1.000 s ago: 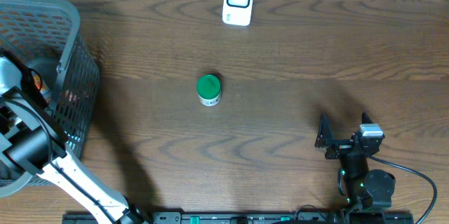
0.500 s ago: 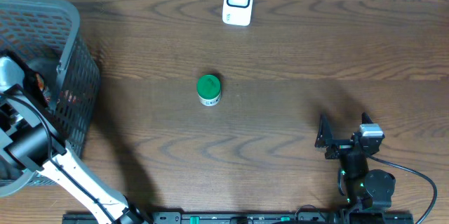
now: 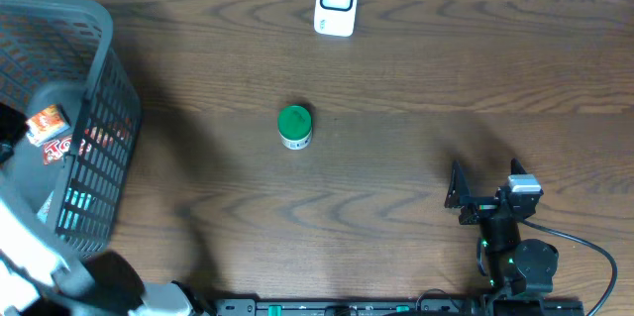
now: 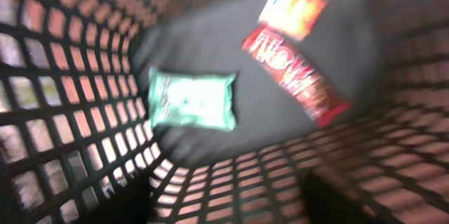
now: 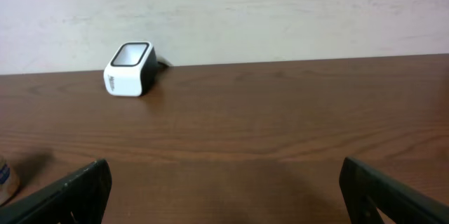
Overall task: Scan the item barcode
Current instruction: 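Reach into the basket and grasp the mint-green tissue pack with left gripper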
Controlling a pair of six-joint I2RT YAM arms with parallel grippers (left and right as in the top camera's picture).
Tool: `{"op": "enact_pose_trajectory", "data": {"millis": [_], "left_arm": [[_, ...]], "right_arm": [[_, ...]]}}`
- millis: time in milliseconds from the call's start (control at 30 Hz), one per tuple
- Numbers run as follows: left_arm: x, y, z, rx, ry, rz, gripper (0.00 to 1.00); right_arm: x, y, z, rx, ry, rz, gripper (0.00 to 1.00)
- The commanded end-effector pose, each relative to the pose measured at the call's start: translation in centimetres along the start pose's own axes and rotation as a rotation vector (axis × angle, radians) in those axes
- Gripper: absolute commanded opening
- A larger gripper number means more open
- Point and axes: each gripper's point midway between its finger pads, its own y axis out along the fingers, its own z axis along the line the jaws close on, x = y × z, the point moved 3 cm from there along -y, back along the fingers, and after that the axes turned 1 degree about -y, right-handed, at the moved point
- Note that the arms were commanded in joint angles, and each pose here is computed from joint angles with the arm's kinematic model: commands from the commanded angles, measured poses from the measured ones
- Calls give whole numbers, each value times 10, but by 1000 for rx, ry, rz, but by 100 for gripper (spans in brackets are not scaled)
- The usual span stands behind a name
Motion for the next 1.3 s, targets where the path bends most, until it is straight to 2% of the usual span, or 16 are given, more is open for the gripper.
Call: {"op": "enact_pose_trajectory", "data": {"millis": [0,233,400,467,667,967,1267], "left_arm": [[2,-39,3,-97,-40,-140,98],[4,-1,-4,-60,-5,-65,98],[-1,44,1,73,16,40,99],[-7,69,5,146,7,103,93],[-29,135,13,313,-13,253,92],[-47,194,10,387,30,399,92],[-54,227,7,389,32,403,93]], "right_arm": [[0,0,1,2,-9,0,99],[0,0,1,2,-9,0,99],[0,0,1,2,-9,0,99],[0,0,1,2,-9,0,99],[0,0,1,2,-9,0,99],[0,0,1,2,-9,0,99],[0,0,1,2,-9,0,99]]}}
